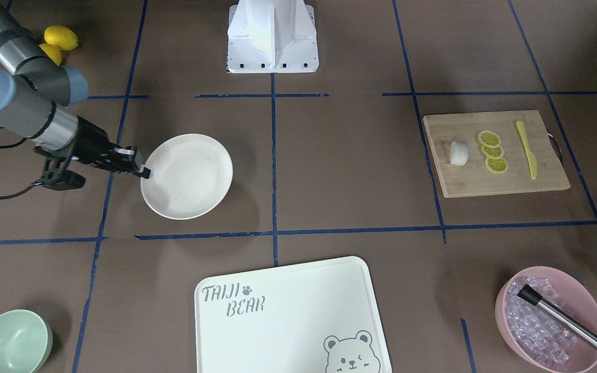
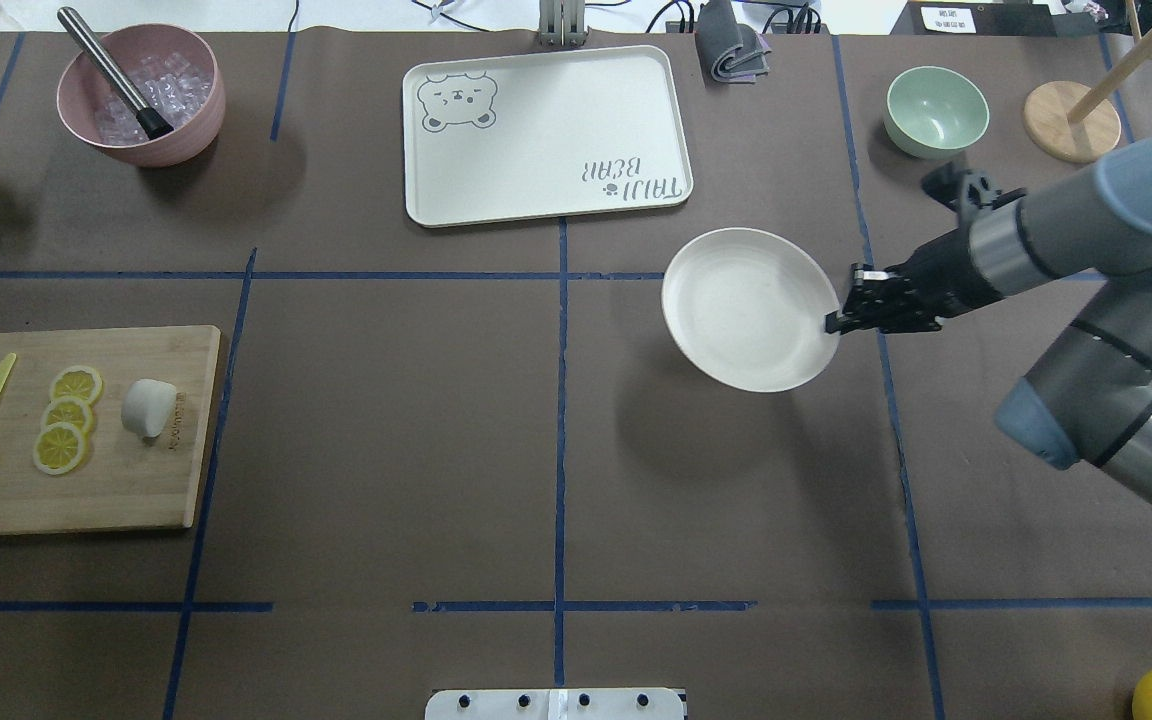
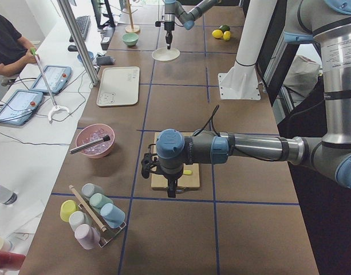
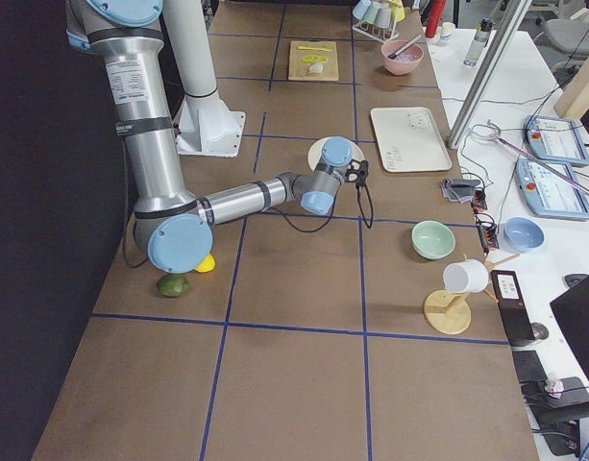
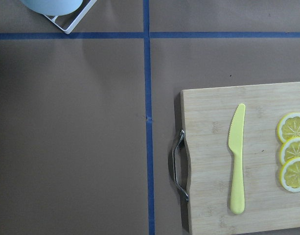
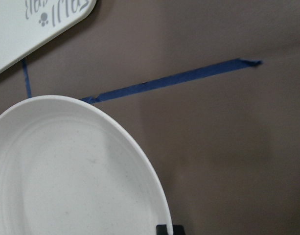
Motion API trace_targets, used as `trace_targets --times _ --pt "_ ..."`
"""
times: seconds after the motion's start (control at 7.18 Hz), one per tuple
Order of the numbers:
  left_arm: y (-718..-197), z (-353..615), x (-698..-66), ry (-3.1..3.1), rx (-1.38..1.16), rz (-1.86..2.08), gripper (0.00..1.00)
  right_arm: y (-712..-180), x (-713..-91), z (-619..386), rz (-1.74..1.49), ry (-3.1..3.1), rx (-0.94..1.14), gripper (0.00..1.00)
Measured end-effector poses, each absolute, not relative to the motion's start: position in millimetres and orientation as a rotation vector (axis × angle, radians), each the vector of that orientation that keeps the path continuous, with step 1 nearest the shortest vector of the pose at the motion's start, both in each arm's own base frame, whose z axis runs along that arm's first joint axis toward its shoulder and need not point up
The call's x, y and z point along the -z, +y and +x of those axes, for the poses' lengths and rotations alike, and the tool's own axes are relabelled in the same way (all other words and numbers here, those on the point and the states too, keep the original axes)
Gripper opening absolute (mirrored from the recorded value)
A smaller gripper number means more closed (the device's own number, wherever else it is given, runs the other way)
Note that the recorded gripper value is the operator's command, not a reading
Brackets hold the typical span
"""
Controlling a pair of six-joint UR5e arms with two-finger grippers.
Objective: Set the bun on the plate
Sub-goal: 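Slide the white plate with the right gripper toward the table center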
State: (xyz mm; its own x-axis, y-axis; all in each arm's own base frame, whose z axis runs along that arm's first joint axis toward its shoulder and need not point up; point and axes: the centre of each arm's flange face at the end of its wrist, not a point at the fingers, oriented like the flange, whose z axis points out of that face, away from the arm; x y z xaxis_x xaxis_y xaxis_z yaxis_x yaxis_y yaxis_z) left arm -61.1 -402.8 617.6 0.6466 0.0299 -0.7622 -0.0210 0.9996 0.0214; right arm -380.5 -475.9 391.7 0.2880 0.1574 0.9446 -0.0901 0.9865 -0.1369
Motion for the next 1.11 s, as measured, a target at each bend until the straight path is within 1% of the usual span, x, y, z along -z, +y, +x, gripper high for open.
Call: trace_targets --times 0.42,1.11 --pt "-403 -61 -618 0.868 -0.028 0.009 1.00 -457 -335 -464 -0.060 -1.227 -0.149 0.00" --pt "-402 -61 -621 0.868 -0.027 0.004 1.00 -433 -319 -514 -0.027 -1.187 -0.140 0.02"
